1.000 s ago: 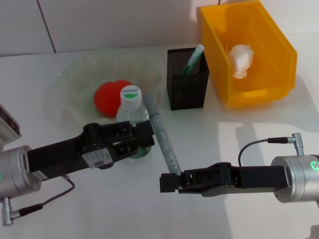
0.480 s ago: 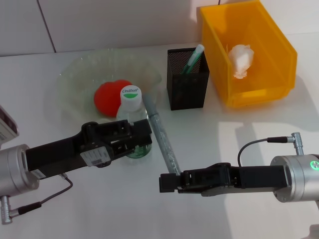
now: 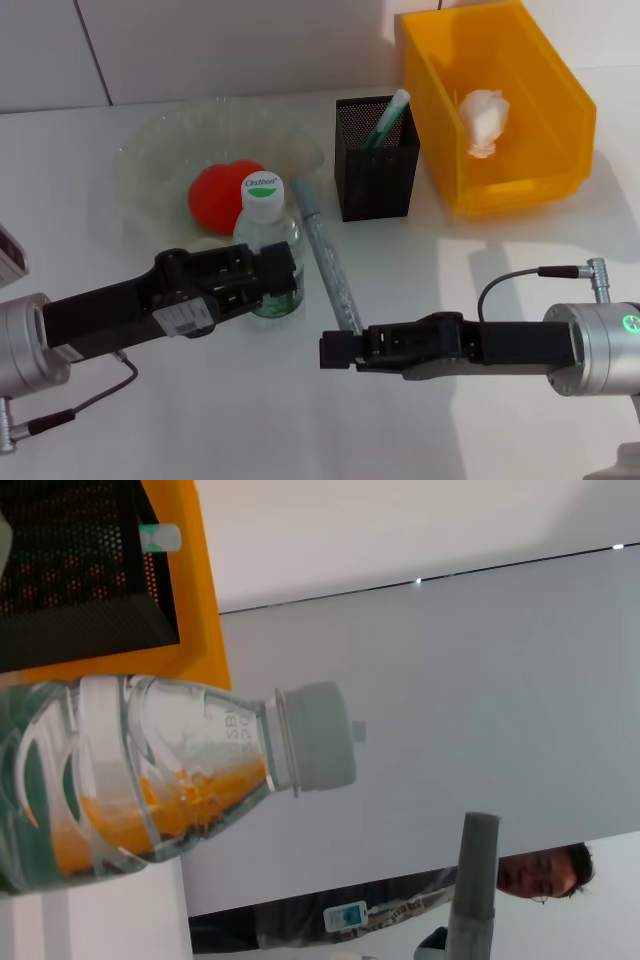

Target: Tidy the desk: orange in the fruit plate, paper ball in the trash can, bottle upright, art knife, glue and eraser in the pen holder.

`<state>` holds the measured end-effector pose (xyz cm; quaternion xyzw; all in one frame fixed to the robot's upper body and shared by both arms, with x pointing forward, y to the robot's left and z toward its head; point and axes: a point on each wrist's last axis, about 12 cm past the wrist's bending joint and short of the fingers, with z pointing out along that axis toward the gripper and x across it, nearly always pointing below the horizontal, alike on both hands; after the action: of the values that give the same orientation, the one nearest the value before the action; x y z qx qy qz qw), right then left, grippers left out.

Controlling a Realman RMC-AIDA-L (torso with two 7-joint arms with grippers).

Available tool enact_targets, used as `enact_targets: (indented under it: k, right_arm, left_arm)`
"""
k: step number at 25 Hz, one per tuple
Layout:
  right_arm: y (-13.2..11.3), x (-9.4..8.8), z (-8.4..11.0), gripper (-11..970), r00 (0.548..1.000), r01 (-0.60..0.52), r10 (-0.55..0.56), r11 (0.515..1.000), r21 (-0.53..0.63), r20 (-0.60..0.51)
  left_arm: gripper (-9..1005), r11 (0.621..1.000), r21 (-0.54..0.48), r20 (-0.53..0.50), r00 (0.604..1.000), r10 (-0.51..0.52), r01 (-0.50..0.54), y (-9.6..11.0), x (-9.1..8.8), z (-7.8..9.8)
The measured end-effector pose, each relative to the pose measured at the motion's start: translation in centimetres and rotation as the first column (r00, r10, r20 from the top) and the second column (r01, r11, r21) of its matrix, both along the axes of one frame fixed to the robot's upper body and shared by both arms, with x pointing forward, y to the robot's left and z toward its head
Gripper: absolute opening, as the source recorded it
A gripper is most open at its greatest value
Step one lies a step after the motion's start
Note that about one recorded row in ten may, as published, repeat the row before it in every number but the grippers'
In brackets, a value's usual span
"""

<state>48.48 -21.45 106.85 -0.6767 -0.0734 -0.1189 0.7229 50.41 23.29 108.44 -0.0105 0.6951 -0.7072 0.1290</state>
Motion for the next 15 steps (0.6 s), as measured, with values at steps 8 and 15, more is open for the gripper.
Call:
enact_targets:
  k: [8,15]
  right_arm:
    - [-0.1,0.2,0.1,165,1.000,0.027,-0.027,1.000,0.008,-0.004]
    - [-0.3,0.4,0.1,165,0.999,0.053,-0.053,0.998,0.020,-0.003]
  left_arm:
    - [365,1.000,-0.008,0.015,1.000,0.017,-0.017,0.6,-0.2,0.1]
    - [365,0.998,-0.028,0.051,0.997,0.051,-0.050,1.7,-0.9,0.1]
